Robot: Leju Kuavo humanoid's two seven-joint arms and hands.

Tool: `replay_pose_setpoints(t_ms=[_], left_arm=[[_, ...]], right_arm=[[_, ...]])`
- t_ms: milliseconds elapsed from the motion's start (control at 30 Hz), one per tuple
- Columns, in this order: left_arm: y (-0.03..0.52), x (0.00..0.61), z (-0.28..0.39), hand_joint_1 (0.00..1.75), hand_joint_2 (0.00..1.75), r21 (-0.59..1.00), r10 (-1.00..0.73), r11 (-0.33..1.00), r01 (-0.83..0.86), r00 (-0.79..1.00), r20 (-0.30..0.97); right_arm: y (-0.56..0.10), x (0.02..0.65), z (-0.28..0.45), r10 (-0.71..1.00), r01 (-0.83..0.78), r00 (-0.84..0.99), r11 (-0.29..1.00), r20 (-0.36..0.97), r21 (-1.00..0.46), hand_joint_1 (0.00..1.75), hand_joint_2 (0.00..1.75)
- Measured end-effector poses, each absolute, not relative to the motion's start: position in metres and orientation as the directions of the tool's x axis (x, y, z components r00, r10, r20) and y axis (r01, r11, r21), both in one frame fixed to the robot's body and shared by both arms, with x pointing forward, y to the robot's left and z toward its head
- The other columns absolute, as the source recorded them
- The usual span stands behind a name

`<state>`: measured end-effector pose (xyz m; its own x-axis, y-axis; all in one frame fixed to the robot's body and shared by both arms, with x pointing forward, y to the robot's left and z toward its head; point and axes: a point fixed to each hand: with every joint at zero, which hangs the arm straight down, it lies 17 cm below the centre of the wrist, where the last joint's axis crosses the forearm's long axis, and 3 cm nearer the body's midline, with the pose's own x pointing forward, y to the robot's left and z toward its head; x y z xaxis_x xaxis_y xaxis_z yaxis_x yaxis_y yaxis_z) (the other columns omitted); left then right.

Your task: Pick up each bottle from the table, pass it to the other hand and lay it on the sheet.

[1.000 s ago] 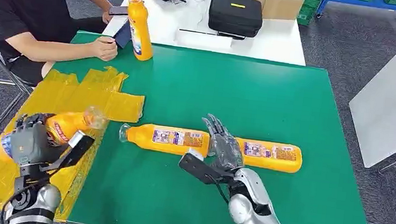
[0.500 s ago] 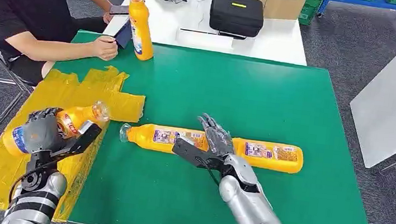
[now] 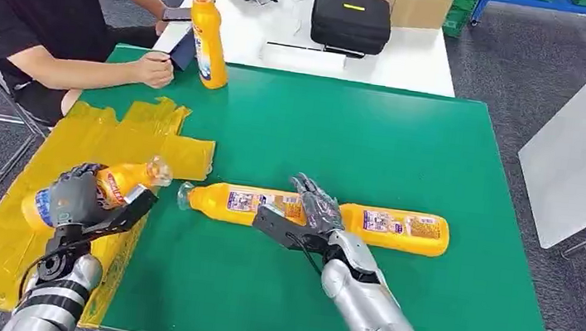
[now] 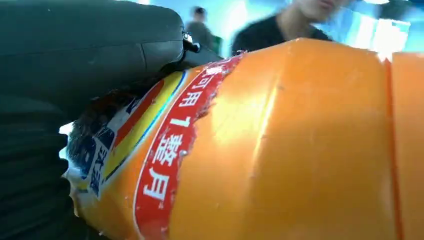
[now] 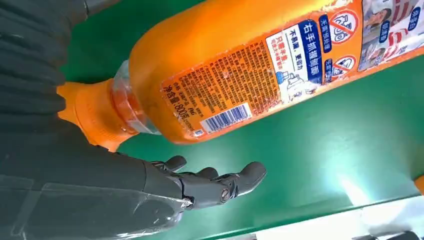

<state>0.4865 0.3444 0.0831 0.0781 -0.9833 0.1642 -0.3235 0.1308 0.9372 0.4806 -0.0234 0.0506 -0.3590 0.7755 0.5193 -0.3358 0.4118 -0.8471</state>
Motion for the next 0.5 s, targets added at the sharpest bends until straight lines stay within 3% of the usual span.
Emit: replay_pose_setpoints(t_ms=[67,100,133,267,500], left_arm=[[0.327,0.491,0.074,1.75,1.75,0.944,-0.982,0.179,-0.279,0.010,0.189],[0.319,0.492,0.071,1.48,1.75,0.945,-0.979,0.199,-0.258,-0.021,0.201],[0.313,0.494,0.068,0.00,1.75,0.947,-0.976,0.219,-0.233,-0.045,0.215],[0.291,0.498,0.054,0.00,1.75,0.953,-0.952,0.283,-0.112,-0.153,0.265],[0.265,0.481,0.018,0.00,1.75,0.966,-0.912,0.245,0.078,-0.321,0.257]], right_arm=[[-0.023,0.482,0.048,0.782,-0.339,-0.360,0.399,0.510,-0.852,0.00,1.75],[-0.023,0.482,0.047,0.783,-0.342,-0.359,0.396,0.508,-0.852,0.00,1.75],[-0.023,0.482,0.047,0.784,-0.344,-0.361,0.392,0.505,-0.853,0.00,1.75],[-0.018,0.483,0.045,0.784,-0.355,-0.371,0.377,0.498,-0.856,0.00,1.75],[-0.007,0.481,0.044,0.774,-0.381,-0.392,0.354,0.496,-0.854,0.00,1.75]])
